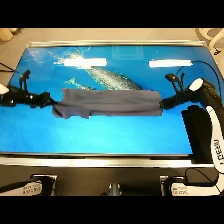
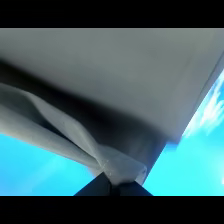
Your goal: Fold the shirts.
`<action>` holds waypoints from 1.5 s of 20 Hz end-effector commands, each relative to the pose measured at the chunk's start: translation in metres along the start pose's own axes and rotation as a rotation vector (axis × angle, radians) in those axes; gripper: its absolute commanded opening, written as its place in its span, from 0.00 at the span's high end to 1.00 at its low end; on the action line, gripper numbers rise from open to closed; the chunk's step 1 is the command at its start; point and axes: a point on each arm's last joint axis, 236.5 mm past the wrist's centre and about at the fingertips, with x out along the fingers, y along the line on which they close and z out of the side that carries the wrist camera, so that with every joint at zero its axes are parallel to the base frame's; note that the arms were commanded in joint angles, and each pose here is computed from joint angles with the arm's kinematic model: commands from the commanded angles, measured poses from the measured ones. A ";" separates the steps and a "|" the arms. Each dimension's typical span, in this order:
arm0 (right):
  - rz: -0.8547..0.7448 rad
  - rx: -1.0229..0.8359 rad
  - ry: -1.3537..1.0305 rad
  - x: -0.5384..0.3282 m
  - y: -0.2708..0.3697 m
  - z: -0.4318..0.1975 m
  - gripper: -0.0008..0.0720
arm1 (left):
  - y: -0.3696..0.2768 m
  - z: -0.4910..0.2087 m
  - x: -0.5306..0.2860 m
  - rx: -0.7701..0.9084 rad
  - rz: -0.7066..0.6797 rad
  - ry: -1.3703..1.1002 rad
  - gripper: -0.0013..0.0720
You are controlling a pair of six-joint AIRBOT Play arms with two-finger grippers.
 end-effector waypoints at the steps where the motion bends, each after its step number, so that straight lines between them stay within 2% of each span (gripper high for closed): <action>1: -0.105 -0.006 -0.124 0.010 -0.024 0.056 0.96 | 0.006 0.052 0.021 -0.024 -0.007 -0.001 0.95; 7: -0.068 0.047 -0.055 0.068 -0.040 0.048 0.95 | 0.037 0.064 0.088 -0.153 -0.011 0.115 0.95; 8: -0.055 0.063 -0.061 0.075 -0.039 0.049 0.95 | 0.041 0.058 0.096 -0.169 -0.011 0.146 0.86; 9: -0.039 0.082 -0.082 0.078 -0.037 0.053 0.95 | 0.041 0.050 0.101 -0.172 -0.014 0.177 0.64; 10: -0.030 0.099 -0.111 0.079 -0.035 0.060 0.84 | 0.041 0.048 0.102 -0.172 -0.015 0.186 0.45; 11: -0.018 0.102 -0.136 0.074 -0.033 0.067 0.52 | 0.041 0.049 0.100 -0.171 -0.015 0.182 0.39; 12: -0.011 0.095 -0.153 0.065 -0.034 0.071 0.09 | 0.040 0.051 0.094 -0.168 -0.017 0.177 0.39; 13: -0.015 0.101 -0.162 0.052 -0.040 0.071 0.02 | 0.037 0.052 0.087 -0.148 -0.021 0.177 0.39; 15: -0.033 0.137 -0.176 0.026 -0.066 0.061 0.02 | 0.027 0.053 0.068 -0.052 -0.031 0.181 0.39; 18: 0.059 0.275 -0.126 0.019 -0.083 0.027 0.02 | 0.009 0.061 0.044 0.011 -0.031 0.139 0.39; 19: 0.097 0.294 -0.098 0.023 -0.080 0.019 0.02 | 0.002 0.063 0.037 0.026 -0.032 0.123 0.40; 21: 0.182 0.317 -0.057 0.039 -0.063 0.012 0.02 | -0.012 0.064 0.026 0.055 -0.036 0.104 0.47; 23: 0.268 0.358 -0.085 0.052 -0.044 0.026 0.02 | -0.028 0.062 0.016 0.089 -0.042 0.095 0.47; 30: 0.299 0.393 -0.083 0.096 -0.004 0.049 0.02 | -0.072 0.054 -0.010 0.186 -0.061 0.062 0.47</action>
